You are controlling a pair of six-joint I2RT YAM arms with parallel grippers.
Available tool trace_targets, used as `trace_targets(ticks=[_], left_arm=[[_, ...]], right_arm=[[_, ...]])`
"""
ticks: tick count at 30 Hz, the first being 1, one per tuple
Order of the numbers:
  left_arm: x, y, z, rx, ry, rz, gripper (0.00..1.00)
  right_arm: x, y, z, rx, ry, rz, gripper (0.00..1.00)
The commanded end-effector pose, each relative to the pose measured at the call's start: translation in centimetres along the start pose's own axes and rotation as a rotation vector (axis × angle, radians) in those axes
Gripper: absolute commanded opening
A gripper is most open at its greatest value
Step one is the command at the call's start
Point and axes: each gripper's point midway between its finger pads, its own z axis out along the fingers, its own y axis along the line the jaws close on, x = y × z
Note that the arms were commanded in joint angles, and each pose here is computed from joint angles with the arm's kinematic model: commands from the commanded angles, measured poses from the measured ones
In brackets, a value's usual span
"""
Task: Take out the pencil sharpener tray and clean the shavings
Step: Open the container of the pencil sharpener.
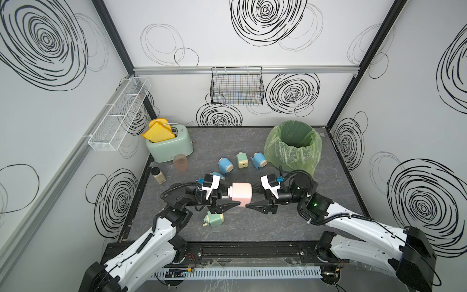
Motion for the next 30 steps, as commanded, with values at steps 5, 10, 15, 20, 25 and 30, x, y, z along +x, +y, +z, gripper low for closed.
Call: trace_targets(ticks=[5,10,15,20,25,30], left_arm=[[-1.5,-1.5,-0.2,0.043,-0.041,0.096,0.18],[-1.8,-2.0,-0.4,0.054,-0.045,0.105,0.18],[-1.7,-2.2,-0.6,0.055,-0.045,0.109,0.18],[-1.7,-2.3,-0.6,0.055,-0.046,0.110,0.18],[-1.9,-2.3,-0.6,0.056,-0.051,0.109,0.18],[-2.1,-2.4,-0.6,0.058,-0.060,0.110,0.18]], right_arm=[[-1.2,-0.3,-0.2,0.029,-0.028,-0.036,0.43],[-0.8,-0.4,-1.3,0.006,-0.004,-0.052,0.30],[-1.1,-1.0,-2.8,0.010,-0.008,-0.044,0.27],[-1.3,-1.1,-3.7,0.015,-0.005,-0.041,0.27],[-1.2,-1.1,-4.1,0.023,0.000,-0.040,0.27],[-1.4,-1.1,-4.0,0.015,-0.010,-0.034,0.27]])
